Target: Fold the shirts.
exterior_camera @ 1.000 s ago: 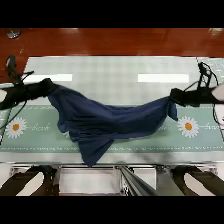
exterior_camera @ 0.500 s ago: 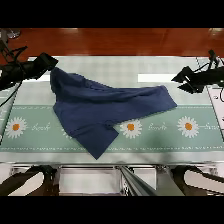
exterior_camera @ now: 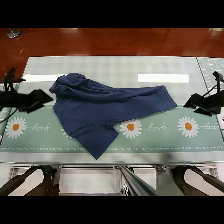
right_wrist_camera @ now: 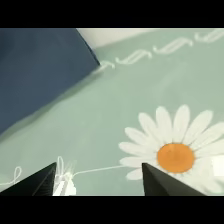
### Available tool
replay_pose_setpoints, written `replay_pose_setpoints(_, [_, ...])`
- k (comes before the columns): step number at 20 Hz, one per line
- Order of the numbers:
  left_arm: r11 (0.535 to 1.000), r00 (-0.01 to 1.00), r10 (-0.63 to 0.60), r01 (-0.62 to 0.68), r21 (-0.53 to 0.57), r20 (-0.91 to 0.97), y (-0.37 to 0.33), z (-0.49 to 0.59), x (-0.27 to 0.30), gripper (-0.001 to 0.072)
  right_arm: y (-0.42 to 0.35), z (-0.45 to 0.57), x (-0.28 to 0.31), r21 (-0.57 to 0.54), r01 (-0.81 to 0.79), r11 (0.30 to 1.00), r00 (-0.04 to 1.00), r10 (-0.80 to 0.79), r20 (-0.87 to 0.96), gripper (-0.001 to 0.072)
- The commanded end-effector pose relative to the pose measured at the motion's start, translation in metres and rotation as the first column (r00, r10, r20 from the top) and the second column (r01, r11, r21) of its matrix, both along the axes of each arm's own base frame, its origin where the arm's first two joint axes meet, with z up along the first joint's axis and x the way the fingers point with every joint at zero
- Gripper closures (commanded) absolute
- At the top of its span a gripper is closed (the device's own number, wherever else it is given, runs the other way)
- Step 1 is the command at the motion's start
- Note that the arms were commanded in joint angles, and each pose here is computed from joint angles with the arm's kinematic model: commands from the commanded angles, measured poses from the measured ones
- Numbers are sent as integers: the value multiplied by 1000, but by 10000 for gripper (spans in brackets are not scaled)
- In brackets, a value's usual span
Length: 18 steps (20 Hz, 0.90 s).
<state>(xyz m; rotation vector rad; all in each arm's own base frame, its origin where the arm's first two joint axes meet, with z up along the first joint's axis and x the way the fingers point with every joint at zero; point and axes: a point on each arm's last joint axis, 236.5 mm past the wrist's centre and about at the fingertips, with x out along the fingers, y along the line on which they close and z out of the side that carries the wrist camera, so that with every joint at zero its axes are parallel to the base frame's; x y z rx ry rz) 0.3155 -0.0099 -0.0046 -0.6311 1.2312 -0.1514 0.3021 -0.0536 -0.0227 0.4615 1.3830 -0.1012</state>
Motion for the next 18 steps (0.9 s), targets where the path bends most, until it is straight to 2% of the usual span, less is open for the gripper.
replay_pose_setpoints(1, [982, 994, 47, -64, -176, -102, -24, -20, -56, 2, 39, -5, -8, 133, 27, 991, 994, -41, 106, 83])
replay_pose_setpoints(3, [981, 988, 46, -73, -180, -147, -43, -42, -82, 2, 68, 3, -2, 254, 16, 967, 983, -62, 173, 83])
replay_pose_setpoints(5, [973, 977, 84, -123, -194, -198, -56, -64, -100, 2, 78, 7, 2, 306, 18, 952, 979, -79, 189, 82])
replay_pose_setpoints(9, [948, 961, 96, -166, -270, -258, -86, -84, -118, 3, 81, 8, 0, 315, -1, 949, 980, -63, 190, 83])
replay_pose_setpoints(11, [947, 965, 103, -169, -273, -241, -96, -90, -116, 3, 81, 8, 0, 315, -3, 949, 980, -61, 192, 84])
replay_pose_setpoints(18, [941, 970, 242, -235, -246, 2, -119, -83, -51, 7, 81, 8, 1, 312, -1, 950, 979, -62, 194, 84])
